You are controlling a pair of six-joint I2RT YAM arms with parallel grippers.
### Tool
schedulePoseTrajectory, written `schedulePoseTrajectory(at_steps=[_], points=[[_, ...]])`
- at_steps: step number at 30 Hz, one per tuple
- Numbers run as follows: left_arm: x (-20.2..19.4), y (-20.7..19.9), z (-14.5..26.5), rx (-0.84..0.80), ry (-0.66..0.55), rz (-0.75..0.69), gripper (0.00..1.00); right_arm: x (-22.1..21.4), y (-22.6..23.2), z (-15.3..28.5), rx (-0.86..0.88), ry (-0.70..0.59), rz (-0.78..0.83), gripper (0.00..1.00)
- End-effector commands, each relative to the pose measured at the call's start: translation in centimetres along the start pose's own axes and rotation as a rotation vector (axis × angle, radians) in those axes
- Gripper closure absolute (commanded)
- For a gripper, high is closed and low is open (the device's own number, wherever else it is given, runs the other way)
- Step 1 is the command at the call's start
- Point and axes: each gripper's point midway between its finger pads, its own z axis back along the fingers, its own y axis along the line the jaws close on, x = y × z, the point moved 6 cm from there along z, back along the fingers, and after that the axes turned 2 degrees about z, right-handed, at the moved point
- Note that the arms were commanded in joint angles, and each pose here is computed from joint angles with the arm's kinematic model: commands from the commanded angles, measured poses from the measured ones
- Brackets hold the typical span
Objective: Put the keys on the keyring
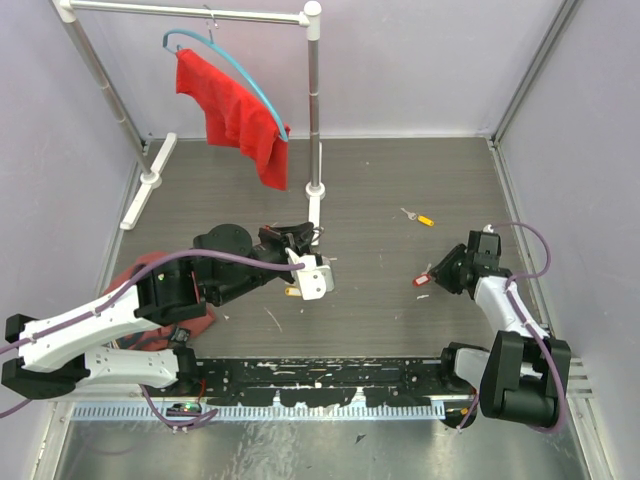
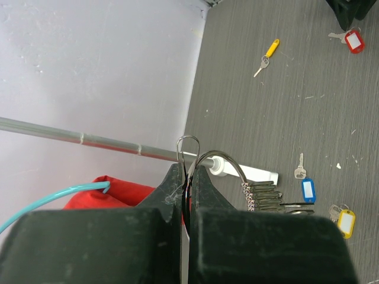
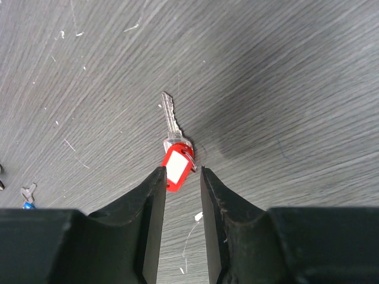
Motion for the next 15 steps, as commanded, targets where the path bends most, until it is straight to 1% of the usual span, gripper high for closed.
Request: schedulePoseTrajectory(at_steps=[1, 6, 11, 15], points=[[0.74, 0.95, 0.14, 0.046, -0.043, 0.029, 1.0, 0.07, 0.12, -0.46, 0.03, -0.004, -0.005, 0.64], [0.83, 0.95, -0.12, 0.044, -0.04, 0.027, 1.0, -0.29, 0.04, -0.89, 0.039, 0.013, -0.007, 0.63], [0.84, 0.99, -0.36, 0.045, -0.038, 0.028, 1.0, -0.43, -0.04, -1.21, 0.041, 0.025, -0.004, 0.67], [0.81, 1.0, -0.41, 0.045, -0.036, 0.028, 1.0, -0.52, -0.14, -1.4, 0.04, 0.025, -0.003, 0.74]])
